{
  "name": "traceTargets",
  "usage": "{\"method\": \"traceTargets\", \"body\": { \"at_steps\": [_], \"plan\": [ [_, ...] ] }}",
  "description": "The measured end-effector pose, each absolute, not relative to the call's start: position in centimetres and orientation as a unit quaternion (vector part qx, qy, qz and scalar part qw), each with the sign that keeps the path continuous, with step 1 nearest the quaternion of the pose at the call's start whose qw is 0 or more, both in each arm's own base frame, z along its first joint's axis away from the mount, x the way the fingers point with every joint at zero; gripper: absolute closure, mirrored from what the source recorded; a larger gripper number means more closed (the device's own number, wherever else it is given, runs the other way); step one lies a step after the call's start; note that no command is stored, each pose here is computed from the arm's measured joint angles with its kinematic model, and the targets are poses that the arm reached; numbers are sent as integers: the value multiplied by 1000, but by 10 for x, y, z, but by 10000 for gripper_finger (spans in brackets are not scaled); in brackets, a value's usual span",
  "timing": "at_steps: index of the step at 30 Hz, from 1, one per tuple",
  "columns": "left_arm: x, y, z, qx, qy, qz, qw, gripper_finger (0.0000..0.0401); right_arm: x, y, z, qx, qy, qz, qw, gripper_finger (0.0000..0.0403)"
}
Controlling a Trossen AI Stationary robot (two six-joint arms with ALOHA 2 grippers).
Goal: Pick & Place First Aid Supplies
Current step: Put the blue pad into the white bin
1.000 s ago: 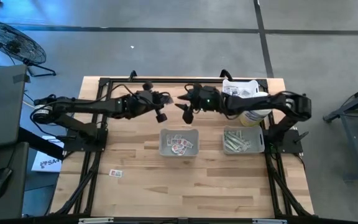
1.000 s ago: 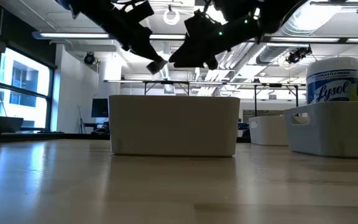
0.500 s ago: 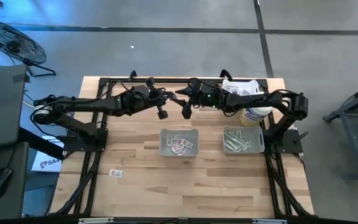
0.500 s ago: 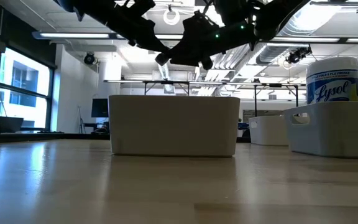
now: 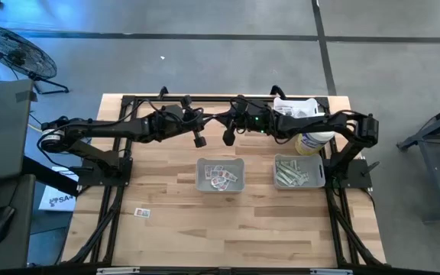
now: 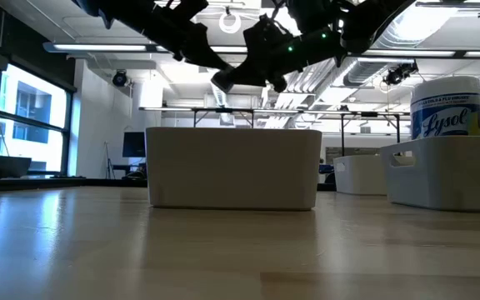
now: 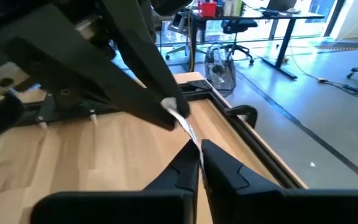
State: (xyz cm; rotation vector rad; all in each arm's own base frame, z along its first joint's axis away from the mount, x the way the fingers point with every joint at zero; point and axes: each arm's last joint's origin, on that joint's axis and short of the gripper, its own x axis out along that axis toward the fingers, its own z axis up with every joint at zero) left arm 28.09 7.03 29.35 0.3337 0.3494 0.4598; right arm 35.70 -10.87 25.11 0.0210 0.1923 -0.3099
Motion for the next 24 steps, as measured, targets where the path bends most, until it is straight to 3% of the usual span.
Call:
{"method": "traceTargets", "body": {
  "at_steps": [3,7,11,14,18,24],
  "plan": [
    [281,70,293,163,170,219,947,355,356,-110,251,-1,99,-157,983,399],
    [278,72,290,170,201,259,929,284,346,-115,256,-1,130,-179,975,397],
    [268,74,289,180,246,341,889,208,316,-123,270,-16,199,-264,944,399],
    [262,75,284,167,276,369,872,170,292,-130,276,-33,258,-370,892,399],
    [262,75,277,136,288,374,871,151,268,-141,268,-55,334,-503,795,399],
    [269,77,264,133,314,371,864,148,234,-166,252,21,411,-558,721,400]
  ]
}}
